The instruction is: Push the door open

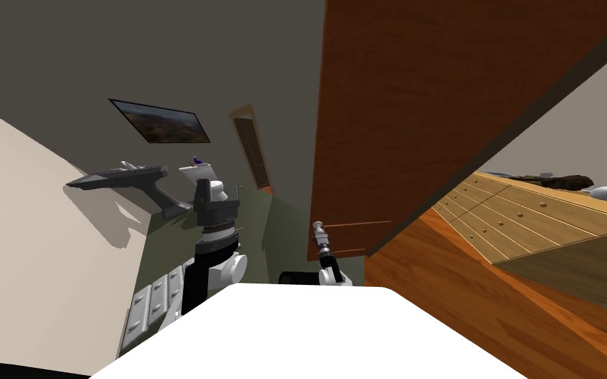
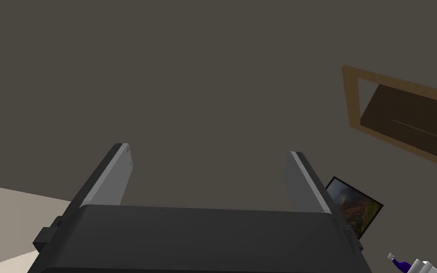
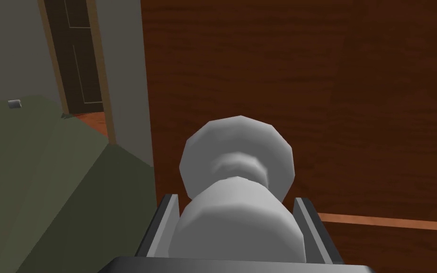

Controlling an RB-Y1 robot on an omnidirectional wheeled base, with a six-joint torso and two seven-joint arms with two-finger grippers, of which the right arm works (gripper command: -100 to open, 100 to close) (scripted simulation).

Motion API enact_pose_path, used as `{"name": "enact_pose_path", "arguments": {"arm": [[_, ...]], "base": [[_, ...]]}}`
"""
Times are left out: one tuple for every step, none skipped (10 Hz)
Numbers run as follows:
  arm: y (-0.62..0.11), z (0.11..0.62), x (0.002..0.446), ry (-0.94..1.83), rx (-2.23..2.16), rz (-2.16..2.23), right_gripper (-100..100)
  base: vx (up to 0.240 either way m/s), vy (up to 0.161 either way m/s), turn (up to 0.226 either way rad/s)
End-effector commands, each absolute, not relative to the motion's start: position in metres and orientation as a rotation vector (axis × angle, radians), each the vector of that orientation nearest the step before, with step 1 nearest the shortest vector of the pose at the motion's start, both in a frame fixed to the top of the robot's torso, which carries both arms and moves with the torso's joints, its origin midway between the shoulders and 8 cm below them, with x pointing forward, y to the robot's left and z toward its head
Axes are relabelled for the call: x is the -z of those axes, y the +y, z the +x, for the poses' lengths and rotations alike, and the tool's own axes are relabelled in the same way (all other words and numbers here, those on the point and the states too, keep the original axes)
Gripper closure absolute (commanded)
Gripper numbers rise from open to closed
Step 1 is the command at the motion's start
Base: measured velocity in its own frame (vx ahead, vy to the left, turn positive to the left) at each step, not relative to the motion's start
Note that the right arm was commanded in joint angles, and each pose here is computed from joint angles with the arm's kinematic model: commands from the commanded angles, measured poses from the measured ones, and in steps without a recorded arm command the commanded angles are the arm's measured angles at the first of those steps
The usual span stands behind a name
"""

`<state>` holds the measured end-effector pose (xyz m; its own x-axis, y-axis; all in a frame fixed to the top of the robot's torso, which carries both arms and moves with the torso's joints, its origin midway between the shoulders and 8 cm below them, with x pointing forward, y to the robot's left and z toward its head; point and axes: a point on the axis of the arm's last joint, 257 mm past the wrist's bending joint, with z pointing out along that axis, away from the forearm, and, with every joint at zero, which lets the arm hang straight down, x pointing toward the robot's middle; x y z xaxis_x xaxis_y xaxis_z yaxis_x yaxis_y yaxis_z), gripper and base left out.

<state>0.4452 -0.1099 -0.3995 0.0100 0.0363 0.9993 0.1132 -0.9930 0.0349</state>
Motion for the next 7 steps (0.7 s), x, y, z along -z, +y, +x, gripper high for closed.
{"name": "enact_pose_path", "arguments": {"arm": [[-0.127, 0.452, 0.395, -0.116, 2.200, -2.203, 100], [-0.130, 0.453, 0.394, -0.093, 2.206, -2.208, 100], [-0.131, 0.454, 0.394, -0.070, 2.210, -2.211, 100], [-0.131, 0.455, 0.392, -0.032, 2.212, -2.212, 100], [-0.129, 0.453, 0.398, -0.061, 2.200, -2.221, 100], [-0.150, 0.458, 0.396, -0.040, 2.233, -2.235, 100], [-0.157, 0.459, 0.395, -0.030, 2.243, -2.244, 100]], "base": [[0.178, 0.124, -0.065], [0.211, 0.130, -0.094], [0.199, 0.140, -0.090], [0.180, 0.138, -0.087], [0.086, 0.056, -0.035], [0.139, 0.076, -0.046], [0.184, 0.118, -0.078]]}}
